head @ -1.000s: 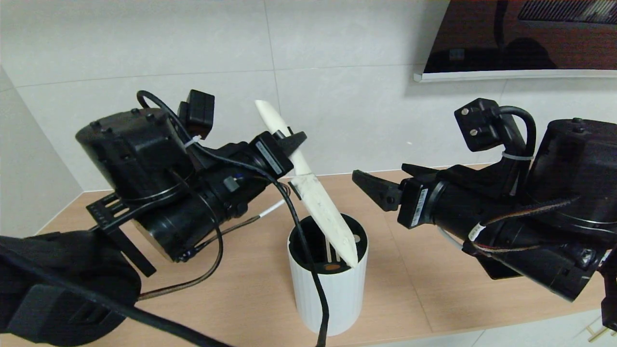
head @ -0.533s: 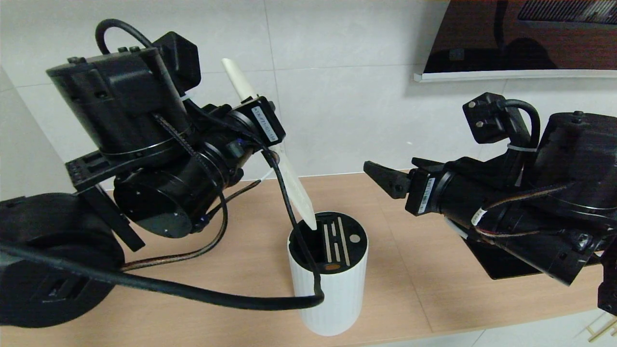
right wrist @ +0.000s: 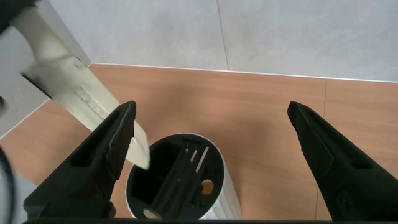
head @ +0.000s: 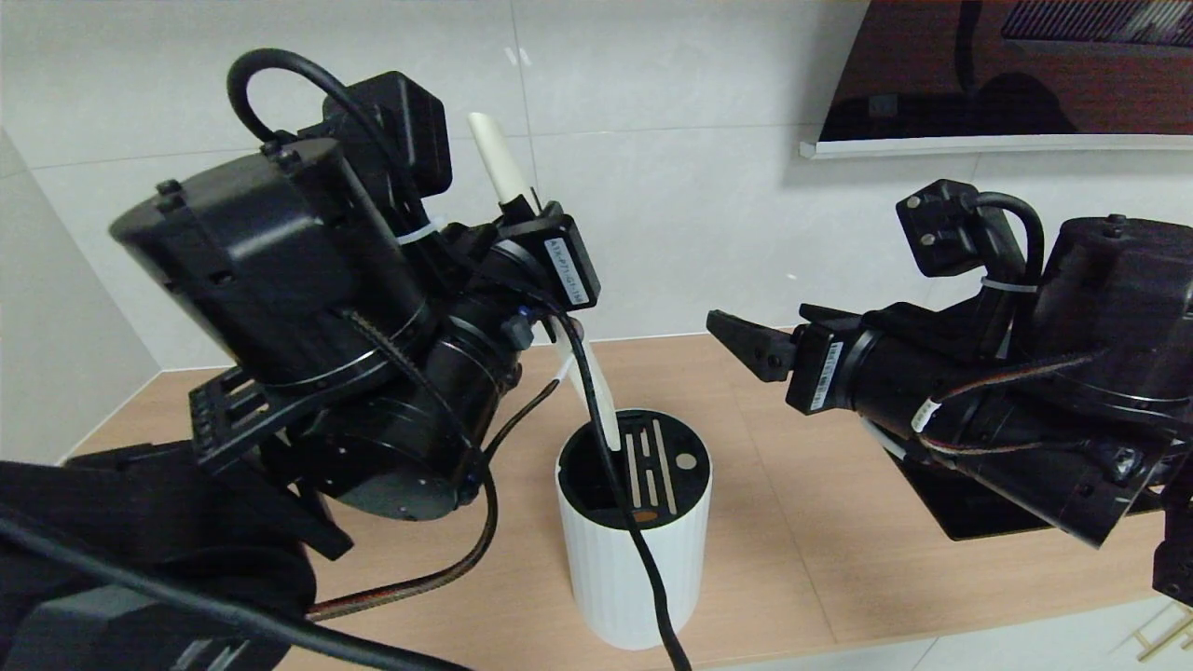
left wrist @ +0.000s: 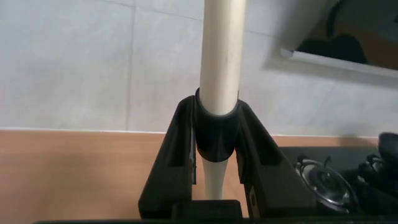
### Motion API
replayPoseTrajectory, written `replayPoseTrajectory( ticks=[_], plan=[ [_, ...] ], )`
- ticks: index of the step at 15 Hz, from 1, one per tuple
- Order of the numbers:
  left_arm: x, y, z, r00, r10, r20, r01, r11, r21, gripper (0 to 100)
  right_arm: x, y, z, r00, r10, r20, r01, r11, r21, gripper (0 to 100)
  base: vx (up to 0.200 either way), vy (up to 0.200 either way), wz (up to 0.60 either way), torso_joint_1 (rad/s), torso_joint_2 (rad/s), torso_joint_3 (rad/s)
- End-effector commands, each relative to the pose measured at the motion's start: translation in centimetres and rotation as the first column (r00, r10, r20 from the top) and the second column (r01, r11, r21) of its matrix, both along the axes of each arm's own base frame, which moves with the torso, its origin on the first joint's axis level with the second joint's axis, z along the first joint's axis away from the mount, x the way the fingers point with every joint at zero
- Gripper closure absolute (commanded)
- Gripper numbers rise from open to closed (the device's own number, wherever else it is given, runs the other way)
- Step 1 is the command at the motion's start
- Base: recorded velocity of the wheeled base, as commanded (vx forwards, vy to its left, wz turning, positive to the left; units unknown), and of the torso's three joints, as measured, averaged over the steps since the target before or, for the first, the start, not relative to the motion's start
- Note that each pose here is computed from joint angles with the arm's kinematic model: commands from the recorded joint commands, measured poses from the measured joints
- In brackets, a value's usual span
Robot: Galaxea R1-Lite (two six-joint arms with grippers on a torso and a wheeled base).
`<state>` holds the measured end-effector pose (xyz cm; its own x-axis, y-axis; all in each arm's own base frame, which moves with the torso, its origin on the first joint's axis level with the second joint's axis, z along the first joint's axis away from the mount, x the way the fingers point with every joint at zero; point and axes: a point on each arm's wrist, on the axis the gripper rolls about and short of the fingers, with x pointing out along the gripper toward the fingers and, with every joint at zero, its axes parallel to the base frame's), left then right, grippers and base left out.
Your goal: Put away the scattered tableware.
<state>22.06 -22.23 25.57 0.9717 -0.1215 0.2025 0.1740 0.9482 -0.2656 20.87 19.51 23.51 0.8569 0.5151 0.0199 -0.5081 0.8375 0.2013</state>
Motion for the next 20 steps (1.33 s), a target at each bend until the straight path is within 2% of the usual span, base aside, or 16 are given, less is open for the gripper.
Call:
replayPoseTrajectory(
  ticks=[1,5,12,15,16,17,20],
  plan=[
    [0.6,-0.9,-1.8,1.0,0.002,-0.026,0.0,0.999,0.046,100,0.0,0.0,0.0,1.0,0.0,0.0,0.0,1.0,-0.001,0,0.0,0.0,0.0,0.0,0.0,0.0],
    [0.7,-0.9,-2.3,0.999,0.002,-0.04,0.0,0.998,0.063,100,0.0,0.1,-0.1,1.0,0.0,-0.001,0.0,1.0,-0.002,0,0.0,0.0,0.0,0.0,0.0,0.0],
    [1.6,-2.0,-4.9,0.995,0.003,-0.095,0.009,0.993,0.122,100,0.2,0.2,-0.4,1.0,0.0,-0.01,0.0,1.0,-0.01,0,0.0,0.0,0.0,0.0,0.0,0.0],
    [2.0,-2.4,-6.7,0.991,0.005,-0.136,0.018,0.986,0.168,100,0.2,0.3,-0.5,1.0,0.002,-0.012,-0.002,1.0,-0.012,0,0.0,0.0,0.0,0.0,0.0,0.0],
    [2.3,-2.7,-8.1,0.986,0.01,-0.166,0.023,0.979,0.201,100,0.2,0.3,-0.5,1.0,0.002,-0.012,-0.002,1.0,-0.012,0,0.0,0.0,0.0,0.0,0.0,0.0],
    [2.5,-3.1,-8.9,0.983,0.012,-0.182,0.028,0.976,0.216,100,0.2,0.3,-0.5,1.0,0.002,-0.012,-0.002,1.0,-0.012,0,0.0,0.0,0.0,0.0,0.0,0.0],
    [2.9,-3.5,-10.1,0.979,0.015,-0.202,0.033,0.972,0.233,100,0.2,0.3,-0.5,1.0,0.002,-0.012,-0.002,1.0,-0.012,0,0.0,0.0,0.0,0.0,0.0,0.0]
  ],
)
